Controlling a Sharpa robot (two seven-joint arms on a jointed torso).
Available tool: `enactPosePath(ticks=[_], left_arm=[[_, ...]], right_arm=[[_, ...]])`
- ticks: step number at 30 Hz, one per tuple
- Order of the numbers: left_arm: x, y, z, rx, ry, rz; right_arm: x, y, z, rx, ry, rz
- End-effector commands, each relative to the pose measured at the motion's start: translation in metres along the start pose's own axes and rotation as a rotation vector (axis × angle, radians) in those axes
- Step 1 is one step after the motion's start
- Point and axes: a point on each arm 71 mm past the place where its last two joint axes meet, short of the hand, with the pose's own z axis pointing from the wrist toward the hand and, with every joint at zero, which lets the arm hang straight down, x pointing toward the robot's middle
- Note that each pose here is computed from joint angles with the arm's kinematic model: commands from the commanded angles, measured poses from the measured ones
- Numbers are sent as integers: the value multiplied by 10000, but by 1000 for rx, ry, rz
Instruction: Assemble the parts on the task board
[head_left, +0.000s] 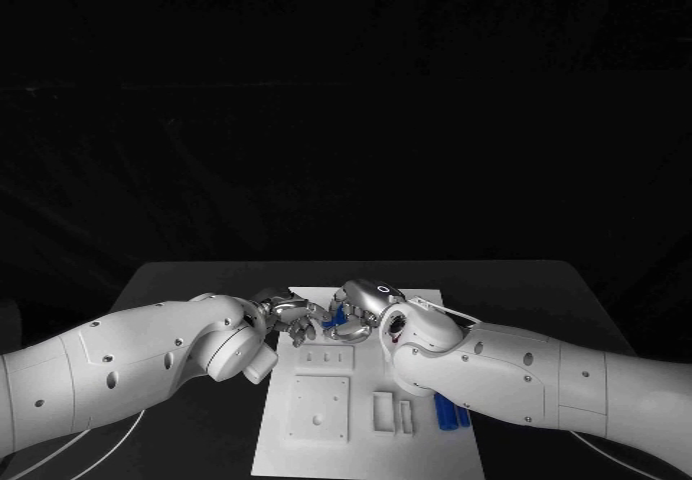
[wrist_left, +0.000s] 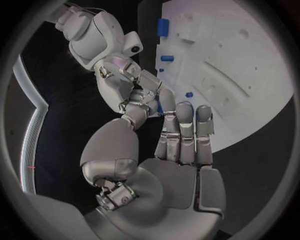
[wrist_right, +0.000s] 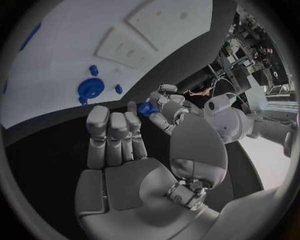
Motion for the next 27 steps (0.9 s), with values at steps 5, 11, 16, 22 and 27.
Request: enactPosePath(ticks=[5, 11, 16, 22, 27], left_arm=[[-8, -47, 19, 24, -39, 102], [-20, -36, 42, 9, -65, 148], [20, 11, 84, -13, -76, 197], [67, 30, 155, -27, -76, 247], [106, 56, 198, -35, -87, 284]], right_arm=[[-85, -184, -89, -30, -31, 66], [-290, -437, -225, -26, -96, 115], [-625, -686, -262, 8, -184, 168], [-983, -877, -257, 36, -255, 212], [-1158, -977, -241, 64, -288, 245]])
